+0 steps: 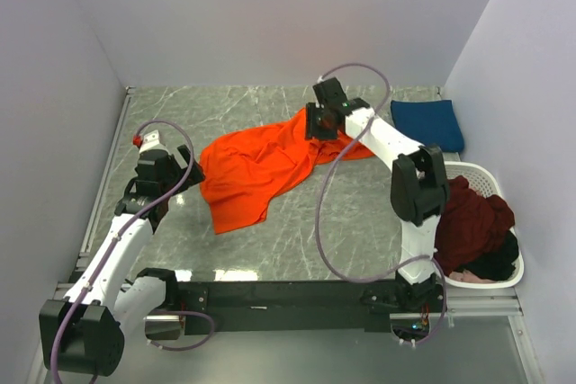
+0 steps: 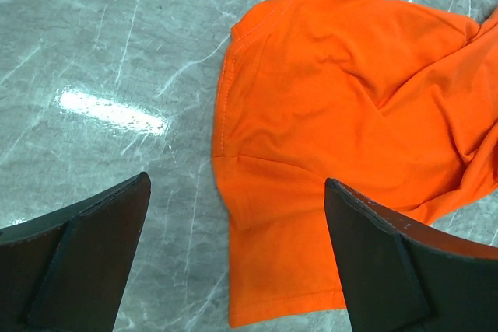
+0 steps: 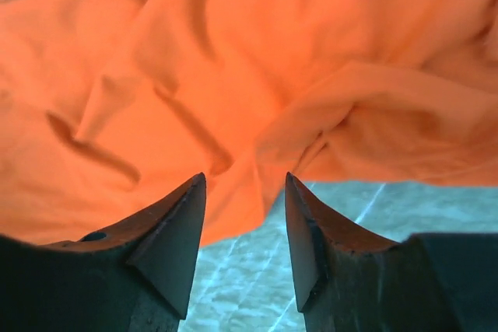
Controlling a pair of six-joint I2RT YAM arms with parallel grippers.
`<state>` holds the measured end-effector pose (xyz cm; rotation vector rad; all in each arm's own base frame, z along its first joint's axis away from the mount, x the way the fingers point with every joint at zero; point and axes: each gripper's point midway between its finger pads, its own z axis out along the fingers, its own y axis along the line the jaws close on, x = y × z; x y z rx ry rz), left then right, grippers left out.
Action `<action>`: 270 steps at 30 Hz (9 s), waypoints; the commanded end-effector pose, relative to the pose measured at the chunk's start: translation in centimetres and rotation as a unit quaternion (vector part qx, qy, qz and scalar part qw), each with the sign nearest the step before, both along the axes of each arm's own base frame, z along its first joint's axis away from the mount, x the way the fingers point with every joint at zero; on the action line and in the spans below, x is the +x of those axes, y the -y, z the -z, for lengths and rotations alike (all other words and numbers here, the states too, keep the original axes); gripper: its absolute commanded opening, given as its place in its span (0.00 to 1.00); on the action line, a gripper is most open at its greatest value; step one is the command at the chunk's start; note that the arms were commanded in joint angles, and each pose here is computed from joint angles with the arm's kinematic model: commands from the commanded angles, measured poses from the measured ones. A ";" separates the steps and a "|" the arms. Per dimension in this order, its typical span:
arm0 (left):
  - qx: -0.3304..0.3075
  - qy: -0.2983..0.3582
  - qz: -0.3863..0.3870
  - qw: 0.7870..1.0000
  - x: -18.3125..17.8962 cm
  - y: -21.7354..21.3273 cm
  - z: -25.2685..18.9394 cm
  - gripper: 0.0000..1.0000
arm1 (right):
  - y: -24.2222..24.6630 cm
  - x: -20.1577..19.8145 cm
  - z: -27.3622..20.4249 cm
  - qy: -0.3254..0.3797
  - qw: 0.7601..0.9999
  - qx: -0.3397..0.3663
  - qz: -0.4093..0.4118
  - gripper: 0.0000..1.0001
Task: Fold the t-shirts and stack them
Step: Flatten the tshirt out
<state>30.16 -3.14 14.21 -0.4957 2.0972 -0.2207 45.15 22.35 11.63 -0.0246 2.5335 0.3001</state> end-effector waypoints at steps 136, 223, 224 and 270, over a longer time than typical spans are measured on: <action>-0.006 -0.001 -0.002 1.000 0.3 0.2 -1.0 0.99 | 7.0 -0.4 4.3 0.032 0.952 0.250 0.175 0.00; 0.032 0.191 -0.257 0.947 -0.4 -10.2 -32.5 0.01 | 15.0 -11.4 -19.3 0.227 0.938 0.203 0.162 0.00; 0.024 0.239 -0.265 0.934 -2.0 -10.4 -36.3 0.01 | 15.1 -11.7 -22.0 0.254 0.931 0.208 0.157 0.00; -0.026 0.066 0.088 0.994 27.5 1.2 -4.3 0.01 | 19.3 4.8 3.1 0.064 0.978 0.134 0.146 0.00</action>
